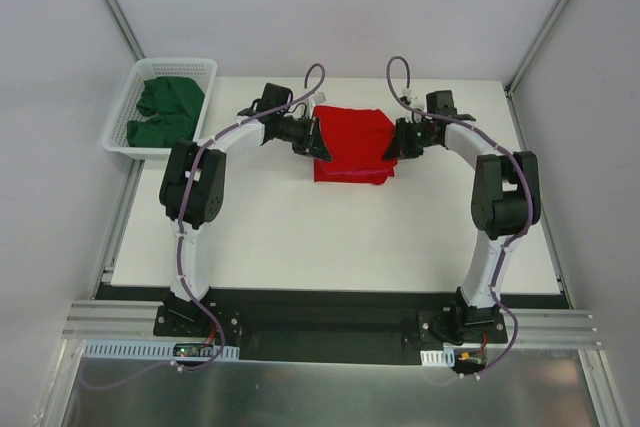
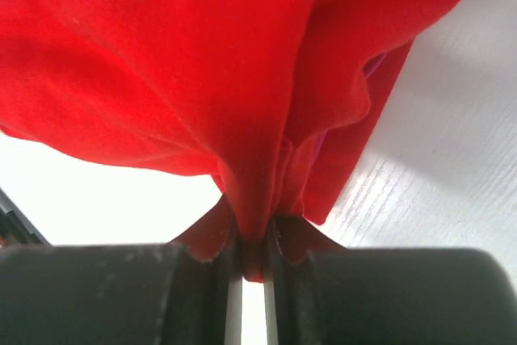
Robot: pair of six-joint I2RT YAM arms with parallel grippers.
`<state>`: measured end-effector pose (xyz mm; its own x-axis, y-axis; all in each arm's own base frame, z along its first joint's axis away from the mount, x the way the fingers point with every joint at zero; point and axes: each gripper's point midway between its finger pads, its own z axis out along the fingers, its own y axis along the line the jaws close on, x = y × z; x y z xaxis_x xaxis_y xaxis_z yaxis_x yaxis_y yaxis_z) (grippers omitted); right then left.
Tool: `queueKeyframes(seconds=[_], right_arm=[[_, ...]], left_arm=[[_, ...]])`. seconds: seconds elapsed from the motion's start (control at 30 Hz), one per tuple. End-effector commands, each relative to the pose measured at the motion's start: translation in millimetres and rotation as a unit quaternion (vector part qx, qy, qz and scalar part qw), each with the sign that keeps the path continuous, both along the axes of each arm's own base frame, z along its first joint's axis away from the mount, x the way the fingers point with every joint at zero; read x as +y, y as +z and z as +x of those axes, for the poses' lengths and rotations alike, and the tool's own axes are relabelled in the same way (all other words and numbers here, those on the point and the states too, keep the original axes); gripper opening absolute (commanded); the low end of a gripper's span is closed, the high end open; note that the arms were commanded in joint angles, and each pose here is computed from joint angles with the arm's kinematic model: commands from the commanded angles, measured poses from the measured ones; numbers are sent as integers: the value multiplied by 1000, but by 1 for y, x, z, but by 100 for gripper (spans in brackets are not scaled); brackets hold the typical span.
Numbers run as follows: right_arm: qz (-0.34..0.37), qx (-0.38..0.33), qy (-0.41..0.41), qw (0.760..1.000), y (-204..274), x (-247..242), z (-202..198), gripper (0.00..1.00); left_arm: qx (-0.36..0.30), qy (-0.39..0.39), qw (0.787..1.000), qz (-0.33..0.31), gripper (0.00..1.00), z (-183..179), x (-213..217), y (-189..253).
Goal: Fold and stack the t-shirts
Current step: Put the neatly folded tshirt into the corner of the board with the right arm
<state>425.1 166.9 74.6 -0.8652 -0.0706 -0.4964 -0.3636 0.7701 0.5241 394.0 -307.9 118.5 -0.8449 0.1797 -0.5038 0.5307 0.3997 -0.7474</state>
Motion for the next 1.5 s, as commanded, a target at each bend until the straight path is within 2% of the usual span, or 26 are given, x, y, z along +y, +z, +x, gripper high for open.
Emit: queueKeyframes(seconds=[0.0, 0.17, 0.47, 0.9, 0.93, 0.97, 1.0, 1.07, 1.1, 1.13, 1.17, 1.2, 1.23, 1.43, 1.47], right_arm=[[39, -39, 11, 998, 61, 7, 6, 4], [54, -23, 18, 998, 77, 10, 1, 2], [45, 7, 36, 998, 71, 8, -13, 2], [-20, 18, 71, 997, 51, 5, -29, 2], [-29, 22, 73, 997, 47, 4, -32, 6], [-32, 23, 79, 996, 44, 3, -34, 16], [-36, 26, 83, 996, 43, 4, -36, 44], [-47, 23, 86, 995, 40, 3, -38, 65], [-50, 19, 88, 995, 40, 2, -38, 74], [-56, 13, 87, 995, 42, 1, -38, 82], [-58, 11, 86, 995, 42, 0, -39, 90], [-61, 4, 87, 994, 43, 0, -38, 96], [-69, -8, 81, 994, 48, -2, -37, 96], [-95, -79, 53, 991, 67, -10, -28, 96], [-94, -108, 49, 989, 79, -9, -24, 96]], left_arm=[[-15, -12, 1000, -6, 0, -5, -5, 12], [-17, -14, 1000, -8, 0, -8, -4, 17], [-20, -16, 1000, -3, 0, -16, 1, 21], [-29, -16, 999, 16, 0, -23, 11, 18], [-29, -16, 999, 17, 0, -23, 11, 18], [-28, -16, 999, 17, 0, -23, 11, 17], [-26, -15, 999, 18, 0, -22, 10, 15], [-24, -15, 999, 17, 3, -22, 10, 14], [-23, -16, 999, 17, 9, -22, 10, 14], [-23, -16, 999, 18, 21, -22, 10, 14], [-26, -15, 999, 19, 46, -21, 11, 15], [-34, -14, 999, 20, 96, -20, 12, 19], [-43, -10, 999, 29, 99, -18, 13, 18], [-99, -15, 994, 51, 99, -18, 28, 37], [-107, -19, 993, 54, 99, -21, 31, 40]])
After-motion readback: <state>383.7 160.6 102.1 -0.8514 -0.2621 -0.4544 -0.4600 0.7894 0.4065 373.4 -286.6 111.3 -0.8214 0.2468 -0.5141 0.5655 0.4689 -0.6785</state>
